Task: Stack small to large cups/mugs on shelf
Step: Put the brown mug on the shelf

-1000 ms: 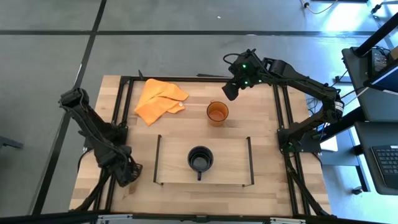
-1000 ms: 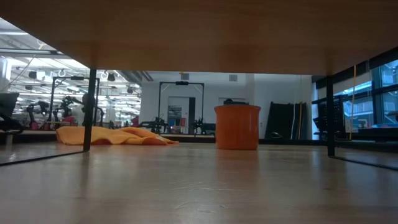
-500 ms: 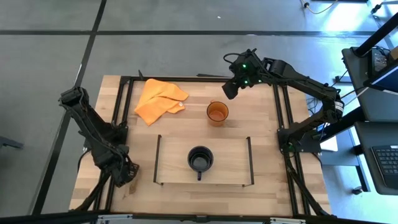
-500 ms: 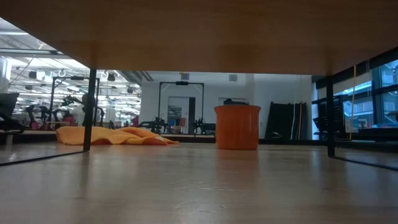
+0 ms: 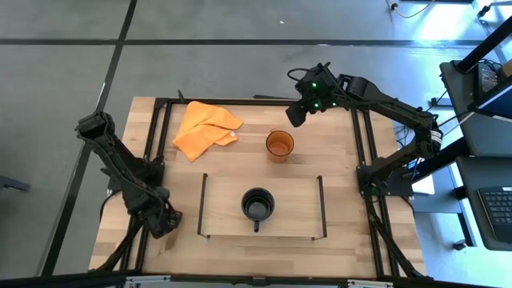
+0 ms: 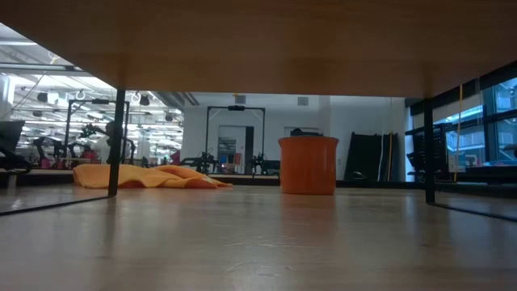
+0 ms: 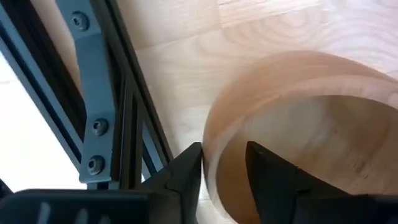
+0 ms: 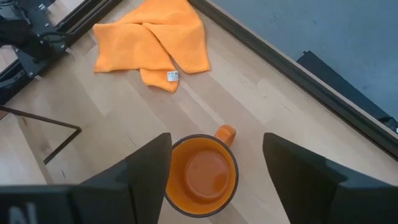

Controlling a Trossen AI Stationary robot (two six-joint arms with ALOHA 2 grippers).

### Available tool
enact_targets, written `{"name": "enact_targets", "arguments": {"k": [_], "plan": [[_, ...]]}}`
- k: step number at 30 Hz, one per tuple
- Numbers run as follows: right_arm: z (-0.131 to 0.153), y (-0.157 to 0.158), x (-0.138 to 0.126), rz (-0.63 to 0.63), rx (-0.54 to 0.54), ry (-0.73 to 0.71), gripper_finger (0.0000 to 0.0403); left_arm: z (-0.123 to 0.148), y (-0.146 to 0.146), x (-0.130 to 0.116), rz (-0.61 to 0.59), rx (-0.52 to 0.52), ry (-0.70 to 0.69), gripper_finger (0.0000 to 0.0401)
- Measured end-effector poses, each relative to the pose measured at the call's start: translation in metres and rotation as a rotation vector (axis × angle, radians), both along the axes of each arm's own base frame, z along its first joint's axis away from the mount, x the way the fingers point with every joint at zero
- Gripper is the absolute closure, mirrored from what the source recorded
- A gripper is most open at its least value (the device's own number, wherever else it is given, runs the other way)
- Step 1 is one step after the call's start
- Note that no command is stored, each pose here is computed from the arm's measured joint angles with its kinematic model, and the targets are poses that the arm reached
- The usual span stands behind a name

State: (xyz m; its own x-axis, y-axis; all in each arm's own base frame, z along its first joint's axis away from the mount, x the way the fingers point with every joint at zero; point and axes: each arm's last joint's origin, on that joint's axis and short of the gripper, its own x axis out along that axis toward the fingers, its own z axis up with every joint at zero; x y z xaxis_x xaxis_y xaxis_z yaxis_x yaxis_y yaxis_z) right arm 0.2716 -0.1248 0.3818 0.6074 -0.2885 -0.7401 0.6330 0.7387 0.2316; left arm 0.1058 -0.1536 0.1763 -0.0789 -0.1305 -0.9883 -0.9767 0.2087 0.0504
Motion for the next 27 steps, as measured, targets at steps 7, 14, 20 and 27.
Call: {"name": "enact_targets", "arguments": {"k": [7,14,20,27], "plan": [[0.0,0.0,0.0,0.0,0.0,0.0,0.0148,0.0,0.001,0.001,-0.038,0.001,-0.01,0.0355],[0.0,0.0,0.0,-0.001,0.001,-0.001,0.0148,0.0,0.0,0.001,-0.068,-0.009,-0.021,0.0371],[0.0,0.0,0.0,-0.001,0.0,-0.002,0.0148,0.001,0.0,0.001,-0.067,-0.011,-0.022,0.0378],[-0.001,0.0,0.001,-0.018,0.015,-0.008,0.0148,0.023,0.015,0.0,-0.027,0.025,-0.064,0.038]]}}
